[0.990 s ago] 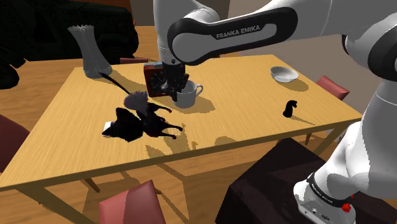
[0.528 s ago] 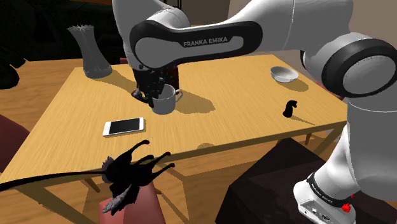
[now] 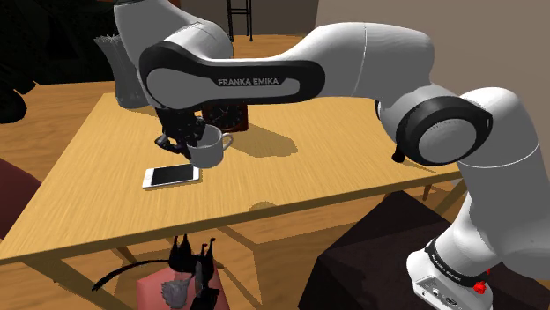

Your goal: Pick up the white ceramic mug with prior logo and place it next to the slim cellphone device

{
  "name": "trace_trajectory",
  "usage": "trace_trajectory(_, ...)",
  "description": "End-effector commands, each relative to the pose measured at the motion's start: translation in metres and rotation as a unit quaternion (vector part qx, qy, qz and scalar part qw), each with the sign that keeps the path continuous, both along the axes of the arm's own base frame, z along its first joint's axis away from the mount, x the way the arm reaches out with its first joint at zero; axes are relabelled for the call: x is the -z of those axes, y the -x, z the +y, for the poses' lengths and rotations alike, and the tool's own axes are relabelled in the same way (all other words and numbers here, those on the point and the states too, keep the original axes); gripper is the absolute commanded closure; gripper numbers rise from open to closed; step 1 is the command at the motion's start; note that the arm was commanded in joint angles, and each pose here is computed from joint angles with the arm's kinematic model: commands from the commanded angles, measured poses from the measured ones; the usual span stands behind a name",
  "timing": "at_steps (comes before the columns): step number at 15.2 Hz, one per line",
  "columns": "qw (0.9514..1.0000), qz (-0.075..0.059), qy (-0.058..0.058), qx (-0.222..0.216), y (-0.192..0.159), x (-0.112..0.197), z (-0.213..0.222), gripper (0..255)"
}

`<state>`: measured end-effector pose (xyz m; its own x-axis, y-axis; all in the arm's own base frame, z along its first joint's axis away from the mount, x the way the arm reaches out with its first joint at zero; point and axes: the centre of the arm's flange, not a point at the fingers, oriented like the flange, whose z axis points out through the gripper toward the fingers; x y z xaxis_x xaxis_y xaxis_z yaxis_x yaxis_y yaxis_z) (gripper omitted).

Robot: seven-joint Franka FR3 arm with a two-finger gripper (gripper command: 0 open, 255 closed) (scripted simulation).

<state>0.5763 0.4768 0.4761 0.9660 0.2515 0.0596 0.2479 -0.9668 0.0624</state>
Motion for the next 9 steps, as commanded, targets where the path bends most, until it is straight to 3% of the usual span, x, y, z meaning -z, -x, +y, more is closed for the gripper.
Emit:
trace_trajectory(1, 1.0000, 0.000, 0.000, 0.000, -0.001, 0.010, 0.000, 255)
trace_trajectory(9, 1.0000, 0.000, 0.000, 0.000, -0.001, 0.053, 0.000, 255)
